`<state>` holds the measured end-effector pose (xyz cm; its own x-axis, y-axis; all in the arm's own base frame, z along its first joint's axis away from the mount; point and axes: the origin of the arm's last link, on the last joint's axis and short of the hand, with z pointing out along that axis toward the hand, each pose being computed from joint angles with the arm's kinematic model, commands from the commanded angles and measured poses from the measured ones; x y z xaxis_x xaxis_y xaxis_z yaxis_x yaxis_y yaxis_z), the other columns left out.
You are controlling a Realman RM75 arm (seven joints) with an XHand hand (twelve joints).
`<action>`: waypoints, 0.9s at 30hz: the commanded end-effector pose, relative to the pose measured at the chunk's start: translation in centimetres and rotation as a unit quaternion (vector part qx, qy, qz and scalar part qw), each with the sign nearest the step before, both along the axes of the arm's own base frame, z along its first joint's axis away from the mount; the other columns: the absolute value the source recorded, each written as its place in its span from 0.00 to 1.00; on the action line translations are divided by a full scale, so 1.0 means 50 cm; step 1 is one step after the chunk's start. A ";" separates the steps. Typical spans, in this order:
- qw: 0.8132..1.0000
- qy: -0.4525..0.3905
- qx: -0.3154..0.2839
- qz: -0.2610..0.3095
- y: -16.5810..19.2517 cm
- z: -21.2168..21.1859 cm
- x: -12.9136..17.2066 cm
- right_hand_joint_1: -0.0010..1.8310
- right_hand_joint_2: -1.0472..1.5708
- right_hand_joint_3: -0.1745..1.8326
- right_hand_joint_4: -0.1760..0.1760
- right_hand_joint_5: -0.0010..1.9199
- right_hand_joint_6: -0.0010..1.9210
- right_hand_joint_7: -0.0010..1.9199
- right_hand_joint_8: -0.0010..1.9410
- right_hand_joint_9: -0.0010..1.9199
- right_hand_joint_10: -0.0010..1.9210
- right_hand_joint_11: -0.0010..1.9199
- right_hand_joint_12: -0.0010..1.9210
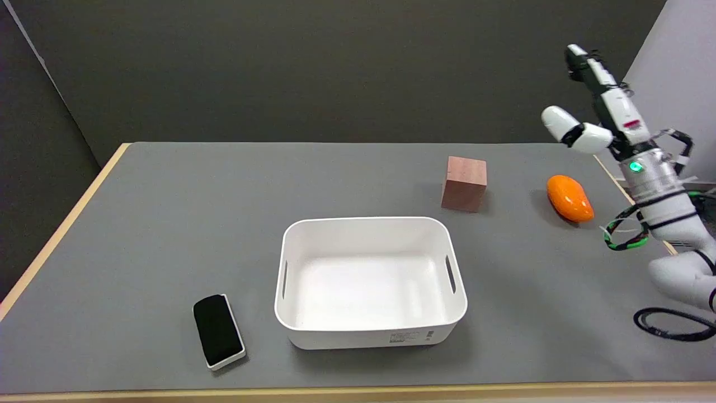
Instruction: Pick up wooden cube.
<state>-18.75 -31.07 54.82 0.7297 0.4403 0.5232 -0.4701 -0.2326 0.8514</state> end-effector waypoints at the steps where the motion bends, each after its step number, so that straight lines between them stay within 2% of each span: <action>1: 0.971 0.102 0.020 -0.217 -0.172 -0.052 -0.020 0.19 0.60 0.54 0.38 0.00 0.06 0.00 0.06 0.00 0.17 0.00 0.40; 4: 0.960 0.109 0.004 -0.257 -0.187 -0.054 -0.065 0.18 0.61 0.50 0.43 0.00 0.02 0.00 0.00 0.00 0.10 0.00 0.37; 6: 0.955 0.104 -0.005 -0.278 -0.195 -0.058 -0.089 0.20 0.59 0.53 0.52 0.00 0.00 0.00 0.00 0.00 0.03 0.00 0.30; 8: 0.950 0.101 -0.015 -0.294 -0.200 -0.062 -0.105 0.22 0.59 0.54 0.53 0.00 0.00 0.00 0.00 0.00 0.01 0.00 0.27; 9: 0.948 0.103 -0.019 -0.301 -0.203 -0.065 -0.108 0.22 0.60 0.51 0.55 0.00 0.00 0.00 0.00 0.00 0.01 0.00 0.26; 11: 0.945 0.106 -0.024 -0.308 -0.206 -0.067 -0.111 0.23 0.60 0.46 0.58 0.00 0.00 0.00 0.00 0.00 0.00 0.00 0.24; 23: 0.931 0.153 -0.034 -0.329 -0.196 -0.091 -0.086 0.22 0.60 0.46 0.61 0.00 0.00 0.00 0.00 0.00 0.00 0.00 0.23; 27: 0.932 0.160 -0.026 -0.323 -0.184 -0.107 -0.076 0.21 0.58 0.51 0.60 0.00 0.00 0.00 0.00 0.00 0.00 0.00 0.24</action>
<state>-22.89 -40.35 51.28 0.9372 -0.0325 0.3471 -0.3468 0.0155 0.9378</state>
